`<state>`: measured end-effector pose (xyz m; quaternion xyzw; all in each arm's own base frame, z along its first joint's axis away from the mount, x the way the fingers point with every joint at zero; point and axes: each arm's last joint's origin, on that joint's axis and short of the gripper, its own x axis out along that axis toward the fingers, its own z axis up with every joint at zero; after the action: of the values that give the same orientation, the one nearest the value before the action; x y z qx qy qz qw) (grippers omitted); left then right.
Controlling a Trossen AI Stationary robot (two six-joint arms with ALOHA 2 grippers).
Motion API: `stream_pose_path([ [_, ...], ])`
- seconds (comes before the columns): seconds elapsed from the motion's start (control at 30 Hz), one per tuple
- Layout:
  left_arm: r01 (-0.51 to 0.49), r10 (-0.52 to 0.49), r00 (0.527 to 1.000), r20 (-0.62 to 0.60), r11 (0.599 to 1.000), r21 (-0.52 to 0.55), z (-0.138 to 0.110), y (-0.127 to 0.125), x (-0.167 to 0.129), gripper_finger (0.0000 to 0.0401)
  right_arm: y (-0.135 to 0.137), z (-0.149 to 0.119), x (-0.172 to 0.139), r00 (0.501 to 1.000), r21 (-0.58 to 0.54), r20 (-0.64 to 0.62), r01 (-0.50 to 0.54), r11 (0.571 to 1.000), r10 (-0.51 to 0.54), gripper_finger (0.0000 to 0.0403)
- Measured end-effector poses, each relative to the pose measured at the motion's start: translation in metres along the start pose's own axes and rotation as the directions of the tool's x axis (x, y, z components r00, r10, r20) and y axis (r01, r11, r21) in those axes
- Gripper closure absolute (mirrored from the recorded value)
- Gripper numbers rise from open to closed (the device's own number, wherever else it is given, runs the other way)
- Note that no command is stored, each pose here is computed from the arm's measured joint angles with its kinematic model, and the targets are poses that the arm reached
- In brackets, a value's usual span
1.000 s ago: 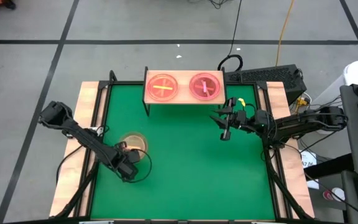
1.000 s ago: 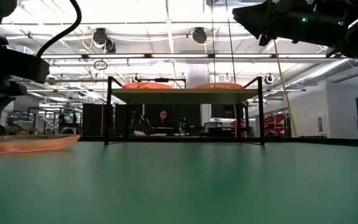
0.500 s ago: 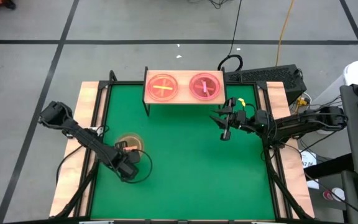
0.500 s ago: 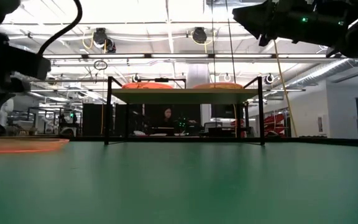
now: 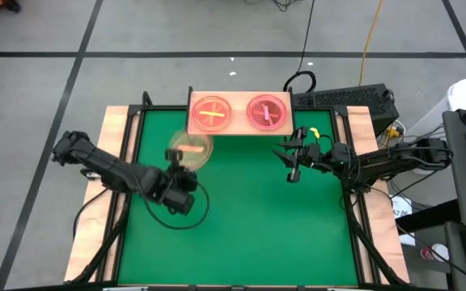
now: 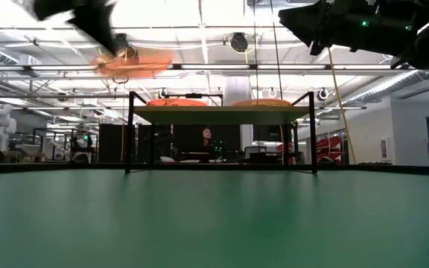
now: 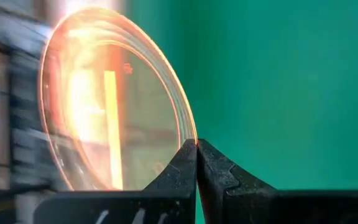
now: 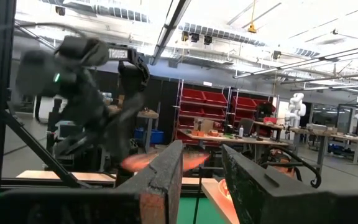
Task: Place and stack plates onto a shelf
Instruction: Stack the orange plate on top of the orange plate on the shelf
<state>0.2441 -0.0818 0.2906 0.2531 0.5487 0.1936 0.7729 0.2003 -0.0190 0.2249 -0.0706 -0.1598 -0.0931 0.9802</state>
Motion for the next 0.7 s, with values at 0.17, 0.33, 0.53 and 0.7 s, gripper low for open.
stream_pose_path([
  [0.17,-0.262,0.253,0.964,0.084,0.958,0.120,0.023,0.042,-0.002,0.0399,0.000,0.000,0.000,1.000,0.000,0.000,0.000,1.000,0.000,0.0307],
  [0.33,-0.264,0.252,0.964,0.088,0.950,0.165,0.038,0.077,0.022,0.0399,0.000,0.000,0.000,1.000,0.000,0.000,-0.003,1.000,0.003,0.0307],
  [0.53,-0.094,0.073,0.990,0.124,0.980,0.175,0.039,0.124,0.058,0.0395,0.000,0.000,0.000,1.000,0.001,0.000,-0.004,1.000,0.004,0.0307],
  [0.7,0.031,-0.043,0.989,0.144,0.996,0.089,0.025,0.159,0.082,0.0394,0.000,0.000,0.000,1.000,0.001,-0.001,-0.004,1.000,0.004,0.0307],
])
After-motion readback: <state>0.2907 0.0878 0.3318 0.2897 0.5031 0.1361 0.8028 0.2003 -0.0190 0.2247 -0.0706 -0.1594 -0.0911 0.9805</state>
